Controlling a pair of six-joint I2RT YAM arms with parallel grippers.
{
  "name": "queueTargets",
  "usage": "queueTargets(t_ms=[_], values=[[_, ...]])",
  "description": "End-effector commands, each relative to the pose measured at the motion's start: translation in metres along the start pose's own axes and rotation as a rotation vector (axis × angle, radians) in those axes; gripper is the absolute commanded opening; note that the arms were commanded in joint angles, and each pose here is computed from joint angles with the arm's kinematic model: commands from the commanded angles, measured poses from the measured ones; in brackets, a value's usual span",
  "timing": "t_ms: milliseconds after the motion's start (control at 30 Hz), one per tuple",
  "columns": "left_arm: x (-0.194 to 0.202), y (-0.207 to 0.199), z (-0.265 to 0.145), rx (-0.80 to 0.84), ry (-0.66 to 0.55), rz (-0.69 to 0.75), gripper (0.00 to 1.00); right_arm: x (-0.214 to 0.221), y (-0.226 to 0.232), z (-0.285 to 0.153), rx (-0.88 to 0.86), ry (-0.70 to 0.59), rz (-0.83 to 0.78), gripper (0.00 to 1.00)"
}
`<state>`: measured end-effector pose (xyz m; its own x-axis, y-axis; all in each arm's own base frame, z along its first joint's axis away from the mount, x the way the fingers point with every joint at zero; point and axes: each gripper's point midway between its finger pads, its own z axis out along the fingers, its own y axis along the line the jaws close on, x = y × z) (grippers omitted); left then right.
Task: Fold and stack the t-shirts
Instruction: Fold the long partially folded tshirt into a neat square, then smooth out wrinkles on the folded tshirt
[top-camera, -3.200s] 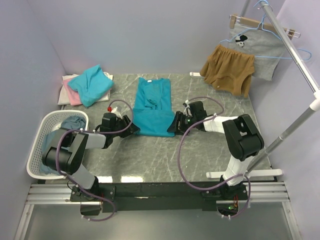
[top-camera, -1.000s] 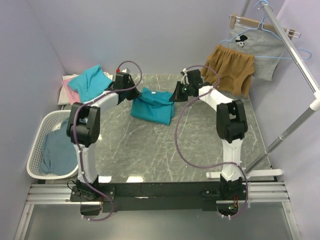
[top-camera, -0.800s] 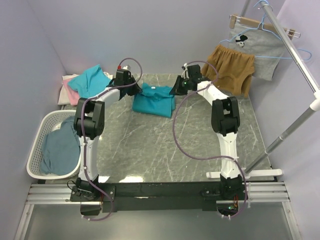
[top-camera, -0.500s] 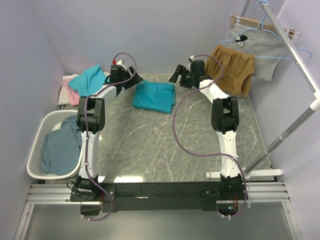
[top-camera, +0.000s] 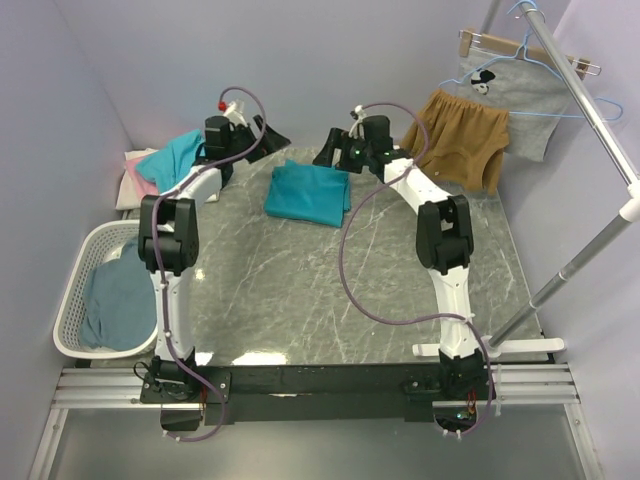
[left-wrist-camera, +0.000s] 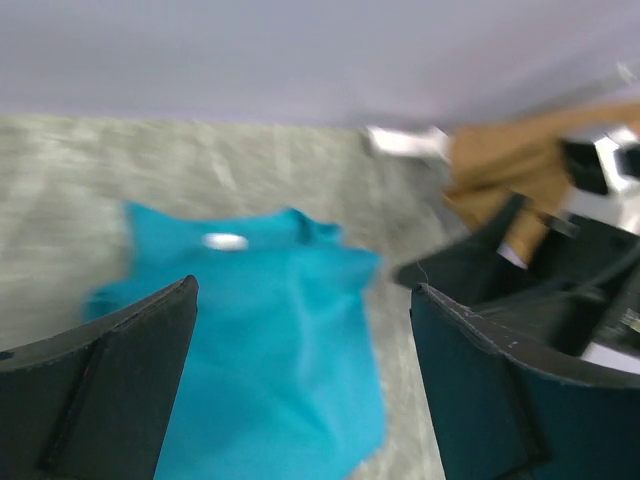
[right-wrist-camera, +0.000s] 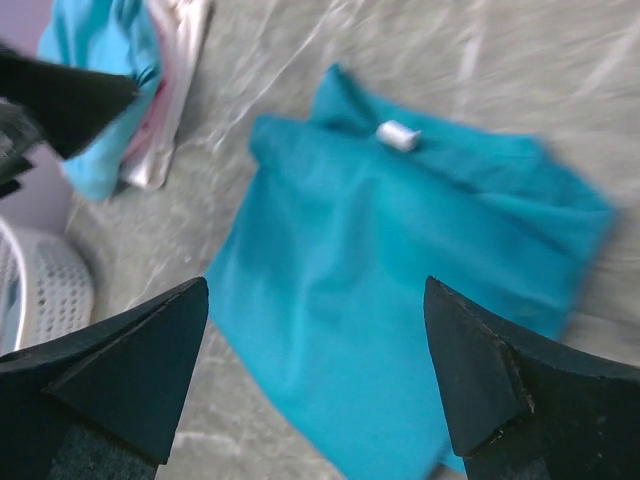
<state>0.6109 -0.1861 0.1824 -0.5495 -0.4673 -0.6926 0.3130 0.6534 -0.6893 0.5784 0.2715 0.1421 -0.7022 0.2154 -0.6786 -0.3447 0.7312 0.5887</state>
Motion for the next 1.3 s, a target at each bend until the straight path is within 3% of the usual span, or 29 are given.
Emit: queueTargets(t_ms=[0,133,367,567,733,867,967,1067,1267], values=[[0.038,-0.033,0.012,0.227,0.144,-0.038,0.92,0.001,0.015,0.008,-0.062,0.023,0.009,0.93],[0.045,-0.028,0.028,0.292,0.165,-0.066,0.92,0.004,0.004,0.022,-0.046,0.026,0.025,0.93],[0.071,0.018,0.065,0.258,0.195,-0.102,0.92,0.017,-0.041,0.059,0.04,0.032,0.088,0.94],[0.074,0.042,0.076,0.194,0.15,-0.057,0.95,-0.009,-0.061,0.05,0.101,-0.046,0.123,0.95],[0.052,0.026,0.073,0.23,0.094,-0.022,0.97,-0.031,-0.07,0.042,0.103,-0.109,0.094,0.96],[0.008,-0.014,0.054,0.249,0.007,0.042,0.98,-0.059,-0.056,0.015,0.1,-0.193,0.034,0.98],[-0.018,-0.031,0.037,0.198,-0.051,0.115,0.98,-0.07,-0.047,-0.005,0.104,-0.222,-0.005,0.98],[-0.03,-0.022,0.023,0.069,-0.092,0.136,0.98,-0.064,-0.05,-0.016,0.151,-0.201,-0.001,0.98],[0.013,0.041,-0.009,-0.202,-0.01,0.122,0.97,-0.036,-0.052,-0.031,0.191,-0.103,0.047,0.98]])
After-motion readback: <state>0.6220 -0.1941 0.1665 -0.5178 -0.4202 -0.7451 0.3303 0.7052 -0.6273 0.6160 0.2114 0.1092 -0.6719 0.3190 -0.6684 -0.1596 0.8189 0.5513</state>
